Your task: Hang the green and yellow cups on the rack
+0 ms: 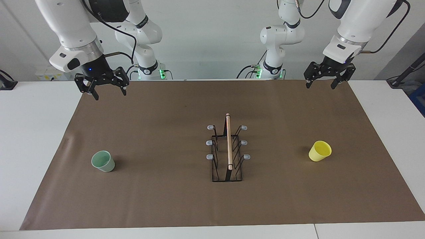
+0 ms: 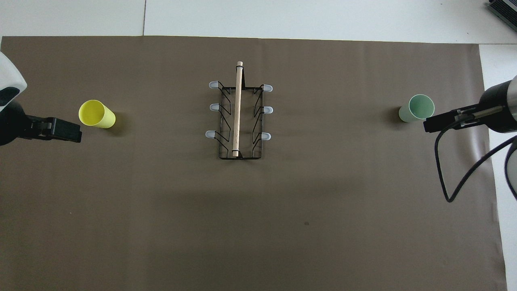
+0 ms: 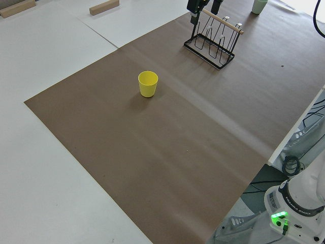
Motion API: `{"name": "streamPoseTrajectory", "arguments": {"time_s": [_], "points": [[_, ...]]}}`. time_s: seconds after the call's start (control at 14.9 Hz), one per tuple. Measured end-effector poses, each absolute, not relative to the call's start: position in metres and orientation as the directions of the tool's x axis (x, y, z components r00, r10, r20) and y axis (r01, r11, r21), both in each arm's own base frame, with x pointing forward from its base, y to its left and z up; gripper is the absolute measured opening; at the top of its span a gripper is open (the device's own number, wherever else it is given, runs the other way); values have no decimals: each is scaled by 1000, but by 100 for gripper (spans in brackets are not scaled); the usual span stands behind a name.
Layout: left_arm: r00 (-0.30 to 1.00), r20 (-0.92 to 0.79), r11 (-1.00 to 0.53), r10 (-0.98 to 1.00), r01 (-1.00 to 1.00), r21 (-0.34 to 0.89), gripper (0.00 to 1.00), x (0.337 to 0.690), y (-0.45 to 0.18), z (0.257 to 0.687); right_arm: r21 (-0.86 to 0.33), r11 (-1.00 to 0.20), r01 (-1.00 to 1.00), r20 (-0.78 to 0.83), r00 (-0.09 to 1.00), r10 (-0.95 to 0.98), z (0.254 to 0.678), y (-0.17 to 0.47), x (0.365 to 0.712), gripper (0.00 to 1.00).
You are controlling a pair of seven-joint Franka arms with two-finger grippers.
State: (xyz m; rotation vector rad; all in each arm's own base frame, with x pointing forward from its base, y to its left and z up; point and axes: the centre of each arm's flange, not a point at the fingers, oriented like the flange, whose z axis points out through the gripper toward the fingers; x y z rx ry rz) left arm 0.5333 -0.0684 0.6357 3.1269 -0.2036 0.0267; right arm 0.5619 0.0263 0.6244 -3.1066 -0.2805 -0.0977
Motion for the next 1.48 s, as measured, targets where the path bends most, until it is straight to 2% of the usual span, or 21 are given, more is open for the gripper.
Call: {"name": "streamPoseTrajectory", "arguments": {"time_s": [0.94,1.14,1.27,1.48], "points": [[992,16,-992,-122,-122,5,100,536,-64,631,-15,-983,182,67,981,181,625,28,562,100],[993,-19,-994,-113,-113,-7,100,552,-58,604,-15,-983,182,67,981,181,625,28,562,100],[996,-61,-997,-71,-71,-1,100,576,-45,576,-15,-983,182,67,981,180,625,28,562,100],[992,-115,-998,44,49,41,100,614,6,534,-15,-983,181,67,981,180,625,27,562,100]]}}
